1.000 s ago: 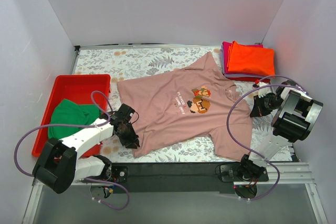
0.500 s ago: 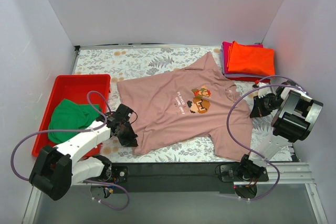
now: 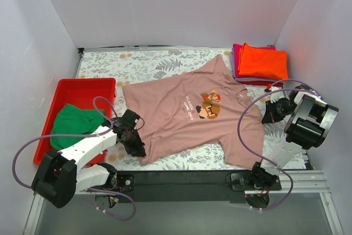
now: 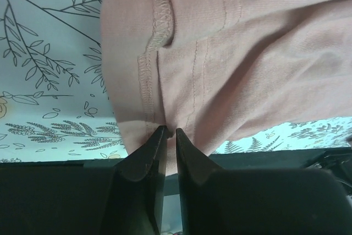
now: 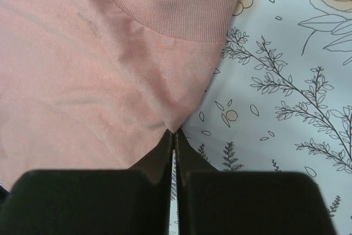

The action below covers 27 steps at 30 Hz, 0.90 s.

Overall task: Fold and stack the t-shirts
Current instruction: Flatten the tshirt out

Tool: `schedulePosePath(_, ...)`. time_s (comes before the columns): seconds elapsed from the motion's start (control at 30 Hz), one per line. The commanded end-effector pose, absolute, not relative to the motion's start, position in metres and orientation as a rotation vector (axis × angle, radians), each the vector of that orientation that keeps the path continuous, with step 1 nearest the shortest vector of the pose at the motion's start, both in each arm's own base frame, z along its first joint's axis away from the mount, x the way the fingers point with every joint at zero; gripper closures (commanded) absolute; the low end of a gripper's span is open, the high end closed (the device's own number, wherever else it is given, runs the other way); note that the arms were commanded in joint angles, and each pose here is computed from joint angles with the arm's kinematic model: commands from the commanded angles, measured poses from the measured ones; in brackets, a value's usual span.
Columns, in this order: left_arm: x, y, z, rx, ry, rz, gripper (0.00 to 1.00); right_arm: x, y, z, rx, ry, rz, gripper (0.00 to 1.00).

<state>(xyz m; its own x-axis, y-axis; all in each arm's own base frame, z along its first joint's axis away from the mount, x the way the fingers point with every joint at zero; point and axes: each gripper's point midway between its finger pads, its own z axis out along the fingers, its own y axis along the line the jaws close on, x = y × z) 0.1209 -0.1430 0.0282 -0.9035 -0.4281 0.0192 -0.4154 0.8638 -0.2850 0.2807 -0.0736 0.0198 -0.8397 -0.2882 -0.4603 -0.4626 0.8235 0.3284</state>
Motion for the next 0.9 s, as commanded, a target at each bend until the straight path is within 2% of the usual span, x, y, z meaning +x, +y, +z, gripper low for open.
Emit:
schedulePosePath(0.0, 0.114, -0.147, 0.028, -0.649, 3.026, -0.476, 0.87, 0.282, -0.071, 0.032, -0.581, 2.57, 0.615, 0.99)
schedulePosePath(0.17, 0.113, -0.148, 0.03, -0.646, 3.023, -0.49, 0.85, 0.282, -0.071, 0.032, -0.578, 2.57, 0.618, 0.99)
schedulePosePath(0.23, 0.113, -0.148, 0.03, -0.645, 3.022, -0.497, 0.88, 0.283, -0.071, 0.032, -0.578, 2.57, 0.618, 0.99)
schedulePosePath(0.37, 0.113, -0.15, 0.032, -0.639, 3.02, -0.513, 1.0, 0.284, -0.072, 0.034, -0.578, 2.565, 0.615, 0.99)
schedulePosePath(0.87, 0.097, -0.132, 0.058, -0.72, 2.98, -0.46, 1.0, 0.286, -0.075, 0.037, -0.575, 2.562, 0.601, 0.99)
